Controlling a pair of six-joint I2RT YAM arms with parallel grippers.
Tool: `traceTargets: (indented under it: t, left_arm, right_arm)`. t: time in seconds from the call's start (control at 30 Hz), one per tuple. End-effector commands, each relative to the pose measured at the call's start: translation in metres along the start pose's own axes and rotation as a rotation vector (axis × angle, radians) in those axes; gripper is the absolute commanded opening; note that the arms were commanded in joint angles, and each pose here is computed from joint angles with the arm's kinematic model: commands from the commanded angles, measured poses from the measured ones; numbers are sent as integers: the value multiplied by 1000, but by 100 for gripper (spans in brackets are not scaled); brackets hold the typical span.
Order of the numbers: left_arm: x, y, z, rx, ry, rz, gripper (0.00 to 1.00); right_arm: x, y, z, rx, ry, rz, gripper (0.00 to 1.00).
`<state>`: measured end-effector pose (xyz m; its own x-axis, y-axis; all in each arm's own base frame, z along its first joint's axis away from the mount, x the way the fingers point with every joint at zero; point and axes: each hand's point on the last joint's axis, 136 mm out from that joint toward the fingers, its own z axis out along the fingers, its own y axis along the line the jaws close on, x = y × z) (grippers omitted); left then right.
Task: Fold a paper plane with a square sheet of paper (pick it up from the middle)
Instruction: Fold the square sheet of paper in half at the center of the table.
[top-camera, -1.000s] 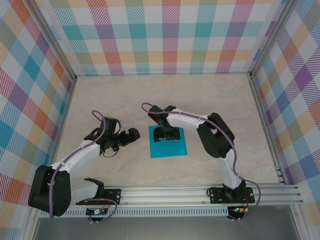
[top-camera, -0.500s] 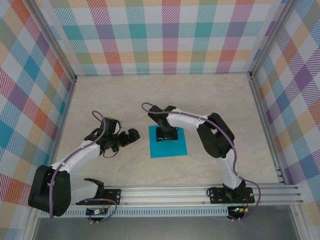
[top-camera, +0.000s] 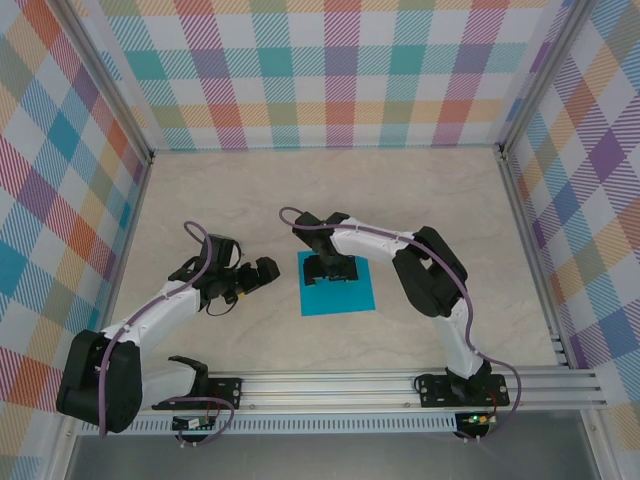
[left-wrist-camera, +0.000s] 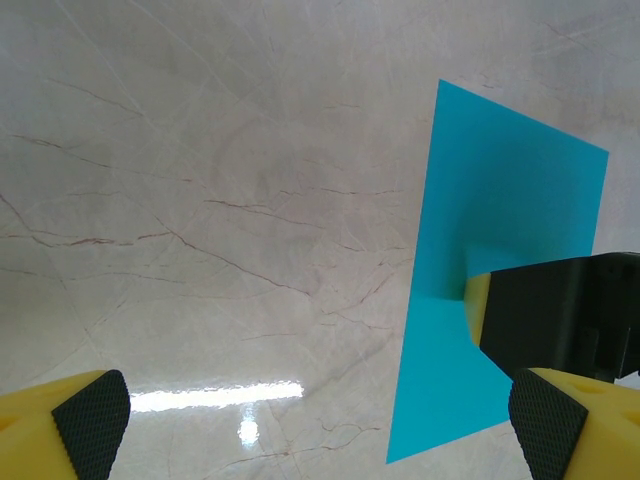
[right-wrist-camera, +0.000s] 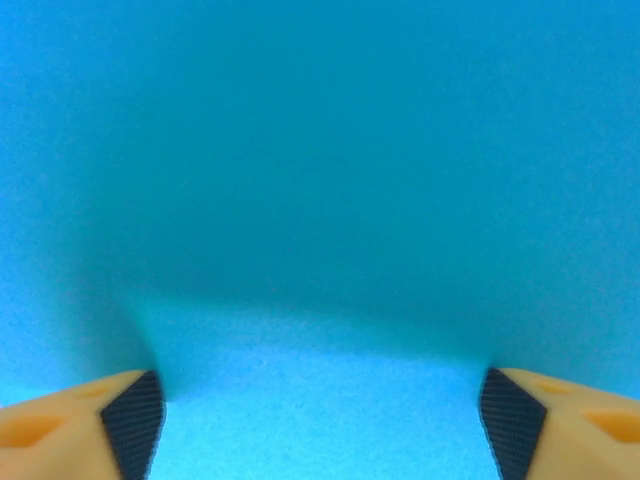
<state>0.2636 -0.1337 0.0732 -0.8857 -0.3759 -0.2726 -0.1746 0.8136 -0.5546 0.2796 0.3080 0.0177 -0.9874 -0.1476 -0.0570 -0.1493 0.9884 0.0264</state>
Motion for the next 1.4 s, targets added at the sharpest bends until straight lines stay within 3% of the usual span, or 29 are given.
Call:
traceTargets:
  t: [0.0, 0.13, 0.23, 0.43, 0.6, 0.87, 1.03, 1.2, 1.37]
  left_arm:
    - [4, -1, 0, 1, 3, 27, 100]
    - [5, -1, -1, 3, 3, 33, 100]
    - [6, 1, -1, -2, 0, 37, 100]
    - [6, 2, -3, -5, -5, 41, 100]
    - [7, 3, -3, -4, -5, 45, 100]
    - [7, 2, -4, 0, -7, 44, 100]
    - [7, 4, -5, -10, -13, 48, 100]
    - [5, 3, -6, -13, -12, 50, 100]
    - [4, 0, -10, -9, -17, 51, 100]
  right_arm:
    - [-1, -7, -12, 48, -10, -10, 100]
    - [-4, -14, -8, 80, -18, 12, 100]
    - [3, -6, 11, 45, 44, -4, 100]
    - [37, -9, 53, 31, 196, 49, 100]
    - [62, -16, 76, 56, 259, 49, 92]
    - [71, -21, 76, 93, 266, 34, 82]
    - [75, -22, 79, 104, 271, 29, 80]
    - [47, -6, 47, 60, 175, -7, 71]
    - [23, 0, 9, 32, 63, -19, 54]
